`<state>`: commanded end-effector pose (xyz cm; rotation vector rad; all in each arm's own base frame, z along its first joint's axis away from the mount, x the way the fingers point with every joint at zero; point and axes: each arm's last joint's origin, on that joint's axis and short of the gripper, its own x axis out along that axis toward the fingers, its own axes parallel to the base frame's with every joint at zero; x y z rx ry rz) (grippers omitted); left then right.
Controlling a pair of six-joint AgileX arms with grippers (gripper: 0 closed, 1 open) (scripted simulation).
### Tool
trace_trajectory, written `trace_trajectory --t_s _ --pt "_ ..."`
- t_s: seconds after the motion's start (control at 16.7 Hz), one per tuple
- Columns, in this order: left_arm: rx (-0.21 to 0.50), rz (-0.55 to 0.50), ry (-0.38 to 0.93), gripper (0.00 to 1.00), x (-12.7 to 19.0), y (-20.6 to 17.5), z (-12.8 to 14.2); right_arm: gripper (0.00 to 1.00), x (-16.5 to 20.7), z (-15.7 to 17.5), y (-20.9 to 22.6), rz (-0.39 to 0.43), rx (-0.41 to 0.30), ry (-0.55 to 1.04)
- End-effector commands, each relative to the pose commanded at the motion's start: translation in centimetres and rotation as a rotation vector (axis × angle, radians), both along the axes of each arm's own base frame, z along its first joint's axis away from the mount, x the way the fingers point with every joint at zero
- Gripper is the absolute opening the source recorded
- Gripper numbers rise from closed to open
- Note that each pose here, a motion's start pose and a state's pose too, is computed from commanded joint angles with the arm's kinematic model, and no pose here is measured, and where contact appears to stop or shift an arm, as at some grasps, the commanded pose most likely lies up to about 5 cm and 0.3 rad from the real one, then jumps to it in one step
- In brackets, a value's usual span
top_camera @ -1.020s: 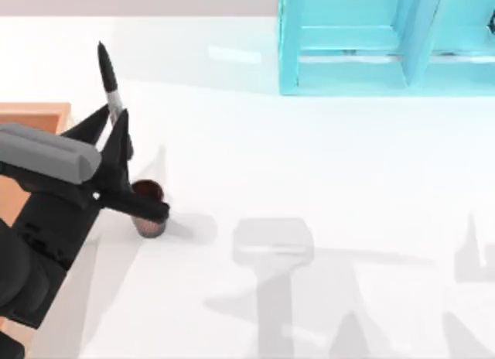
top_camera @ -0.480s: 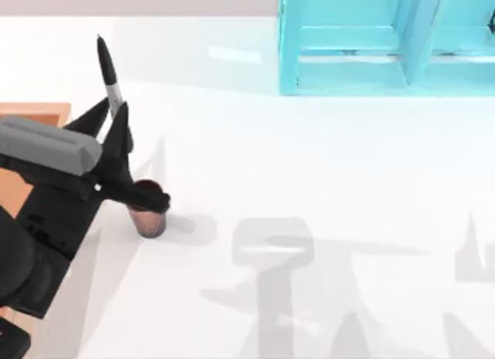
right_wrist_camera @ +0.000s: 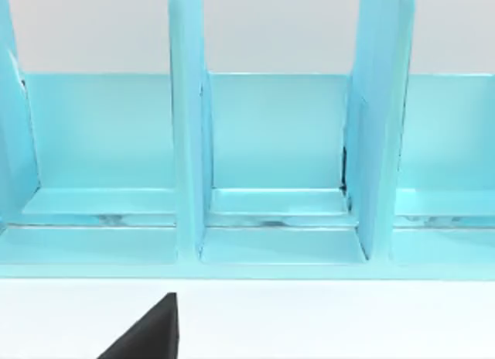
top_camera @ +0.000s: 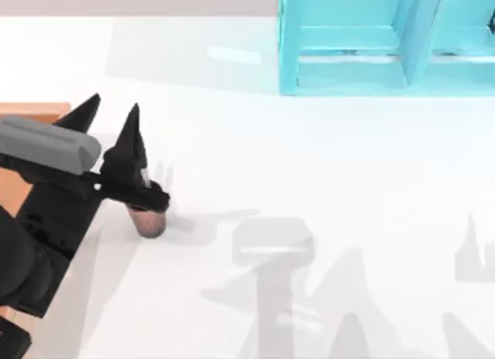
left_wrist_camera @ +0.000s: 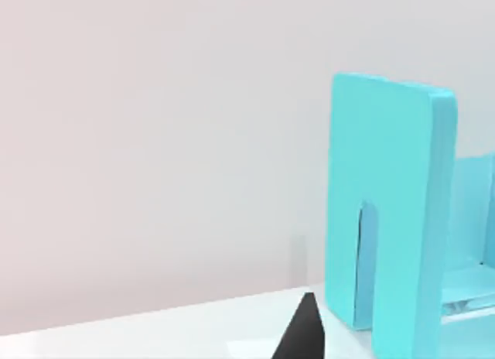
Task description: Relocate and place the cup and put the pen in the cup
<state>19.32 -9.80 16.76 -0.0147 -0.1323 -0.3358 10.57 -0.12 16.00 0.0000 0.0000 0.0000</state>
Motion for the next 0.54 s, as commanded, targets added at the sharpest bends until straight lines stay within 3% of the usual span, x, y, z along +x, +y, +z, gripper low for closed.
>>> trace_trajectory --t_s 0.18,0.54 --pt "0.000 0.000 0.000 0.98 0.00 0.00 0.00 1.00 0.00 0.00 0.00 0.000 0.000 0.000" --pt "0.000 0.000 0.000 1.00 0.00 0.00 0.00 1.00 0.00 0.00 0.00 0.000 0.000 0.000"
